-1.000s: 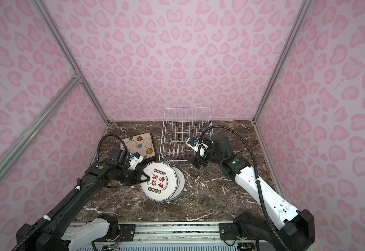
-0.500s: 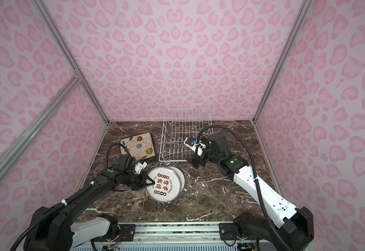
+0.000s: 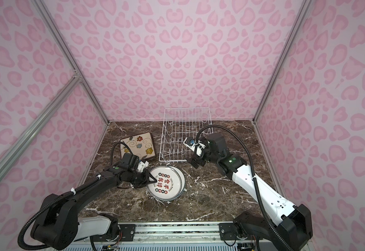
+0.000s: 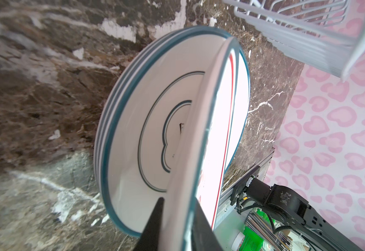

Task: Unload the plates from the dish rack
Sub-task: Place the plate among the plates.

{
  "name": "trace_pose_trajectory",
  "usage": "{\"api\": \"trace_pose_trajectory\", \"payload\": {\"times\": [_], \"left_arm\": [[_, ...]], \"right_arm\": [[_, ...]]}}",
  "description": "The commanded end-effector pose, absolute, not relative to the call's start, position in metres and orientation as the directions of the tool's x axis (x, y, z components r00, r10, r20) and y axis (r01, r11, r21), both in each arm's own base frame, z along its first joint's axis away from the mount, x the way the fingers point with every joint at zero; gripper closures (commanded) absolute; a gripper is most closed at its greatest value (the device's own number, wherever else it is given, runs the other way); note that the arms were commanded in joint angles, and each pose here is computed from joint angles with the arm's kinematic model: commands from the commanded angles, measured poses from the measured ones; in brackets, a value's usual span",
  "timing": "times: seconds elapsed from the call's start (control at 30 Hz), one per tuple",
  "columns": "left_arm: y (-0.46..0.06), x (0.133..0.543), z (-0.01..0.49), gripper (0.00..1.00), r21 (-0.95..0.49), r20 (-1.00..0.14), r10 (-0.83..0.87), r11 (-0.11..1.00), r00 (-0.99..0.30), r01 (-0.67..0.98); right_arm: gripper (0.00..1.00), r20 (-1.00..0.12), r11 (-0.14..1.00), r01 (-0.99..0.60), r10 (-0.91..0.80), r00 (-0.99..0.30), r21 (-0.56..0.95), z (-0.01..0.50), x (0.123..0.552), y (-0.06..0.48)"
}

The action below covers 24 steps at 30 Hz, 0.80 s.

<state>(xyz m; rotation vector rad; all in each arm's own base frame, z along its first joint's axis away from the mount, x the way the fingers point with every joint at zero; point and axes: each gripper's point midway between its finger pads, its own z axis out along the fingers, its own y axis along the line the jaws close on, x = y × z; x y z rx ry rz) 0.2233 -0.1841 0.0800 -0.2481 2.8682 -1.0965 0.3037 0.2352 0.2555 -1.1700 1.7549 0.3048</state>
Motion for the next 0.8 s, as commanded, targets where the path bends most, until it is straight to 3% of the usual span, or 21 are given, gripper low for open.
{"api": "trace_pose_trajectory", "payload": {"times": [0.0, 0.2, 0.5, 0.77], "left_arm": [[-0.181, 0.223, 0.083, 0.58, -0.637, 0.002, -0.144, 0.763, -0.99, -0.112], [-0.174, 0.222, 0.087, 0.31, -0.578, 0.011, -0.118, 0.81, -0.993, -0.103], [-0.169, 0.224, 0.087, 0.13, -0.5, 0.022, -0.107, 0.86, -0.994, -0.104], [-0.185, 0.231, 0.084, 0.06, -0.504, 0.025, -0.085, 0.859, -0.996, -0.086]], "right_arm": [[0.0, -0.82, 0.514, -0.804, -0.569, -0.058, -0.3, 0.257, 0.307, 0.235], [0.01, -0.824, 0.525, -0.795, -0.564, -0.057, -0.304, 0.255, 0.308, 0.234], [0.01, -0.826, 0.531, -0.789, -0.56, -0.054, -0.308, 0.255, 0.309, 0.233], [0.01, -0.827, 0.529, -0.794, -0.559, -0.058, -0.301, 0.252, 0.312, 0.236]]}}
